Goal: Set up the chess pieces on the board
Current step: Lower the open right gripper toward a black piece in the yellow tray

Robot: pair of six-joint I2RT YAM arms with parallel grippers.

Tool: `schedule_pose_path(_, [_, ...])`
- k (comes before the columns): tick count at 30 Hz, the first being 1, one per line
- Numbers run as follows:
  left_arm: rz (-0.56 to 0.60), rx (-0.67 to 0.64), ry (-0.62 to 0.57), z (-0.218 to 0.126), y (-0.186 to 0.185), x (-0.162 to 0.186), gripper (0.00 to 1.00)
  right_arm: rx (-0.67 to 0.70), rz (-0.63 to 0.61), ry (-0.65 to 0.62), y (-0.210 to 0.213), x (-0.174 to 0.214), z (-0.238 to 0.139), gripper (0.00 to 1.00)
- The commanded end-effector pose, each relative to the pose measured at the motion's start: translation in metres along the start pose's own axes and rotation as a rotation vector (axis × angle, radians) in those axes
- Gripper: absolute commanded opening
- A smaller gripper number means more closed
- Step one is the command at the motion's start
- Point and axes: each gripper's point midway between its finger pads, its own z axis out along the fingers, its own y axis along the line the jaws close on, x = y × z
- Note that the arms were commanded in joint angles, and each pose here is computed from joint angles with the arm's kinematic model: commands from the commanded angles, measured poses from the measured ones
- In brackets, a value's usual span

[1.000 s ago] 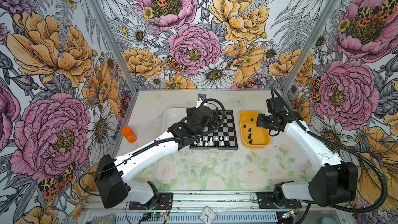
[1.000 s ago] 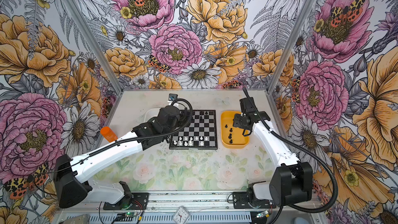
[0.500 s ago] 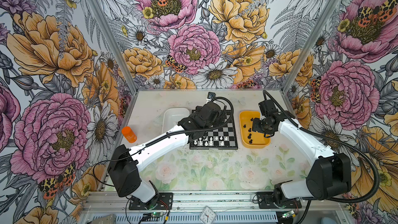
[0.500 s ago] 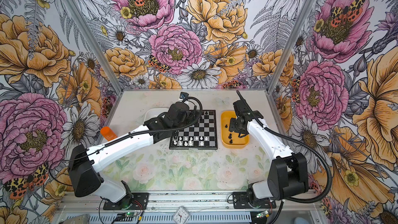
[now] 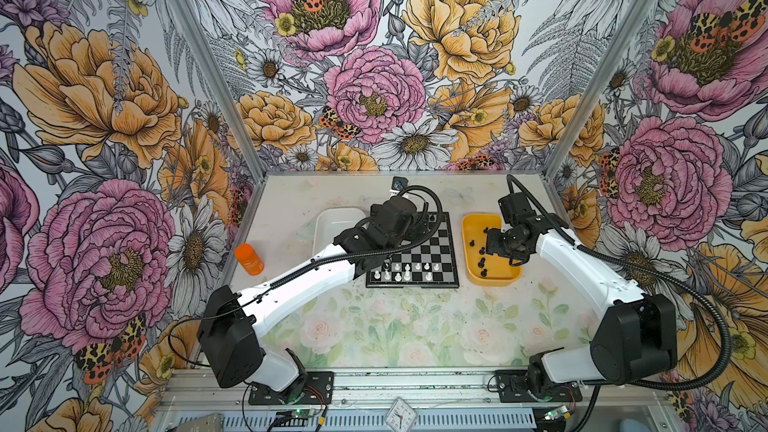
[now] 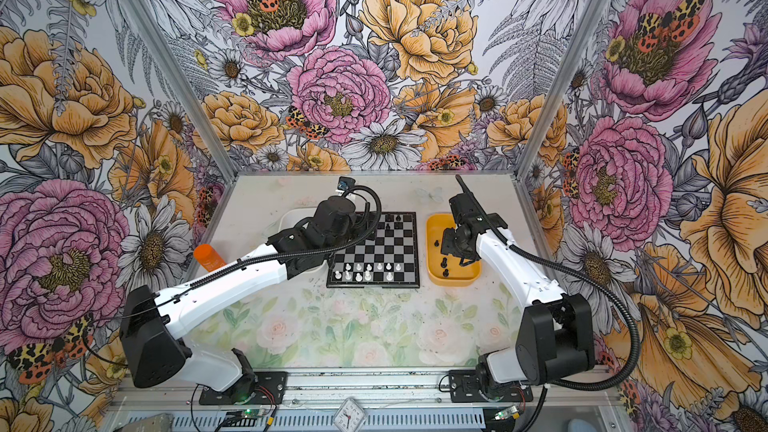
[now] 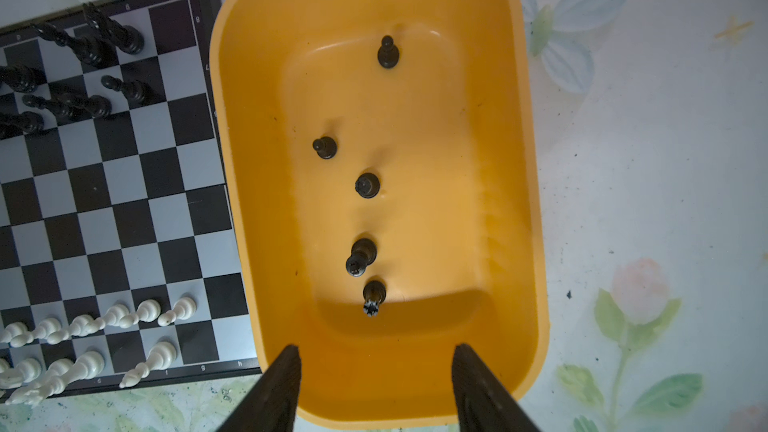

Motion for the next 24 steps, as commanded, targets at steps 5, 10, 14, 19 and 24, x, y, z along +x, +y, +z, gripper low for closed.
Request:
schedule_pose_path(5, [-0.049,0.005,-0.047,-0.008,0.010,-0.015,0.99,0.005,-0.007,0.003,0.001,-0.002,-0.002,0.61])
schedule_pose_path(10, [-0.058,0.018,-0.042,-0.005,0.009,-0.017,0.99,0.007,-0.008,0.008,0.002,-0.002,0.000,0.62])
schedule_pose_path(14, [-0.062,0.019,-0.042,-0.002,0.011,-0.018,0.99,0.008,-0.009,0.005,0.002,-0.004,-0.001,0.61])
schedule_pose_path(19, [-0.069,0.034,-0.023,0.003,0.008,-0.010,0.99,0.008,-0.013,0.006,0.003,-0.006,-0.001,0.59])
schedule_pose_path(24, [-0.072,0.048,-0.011,0.010,0.002,-0.010,0.99,0.009,-0.014,0.021,0.003,-0.004,0.003,0.59])
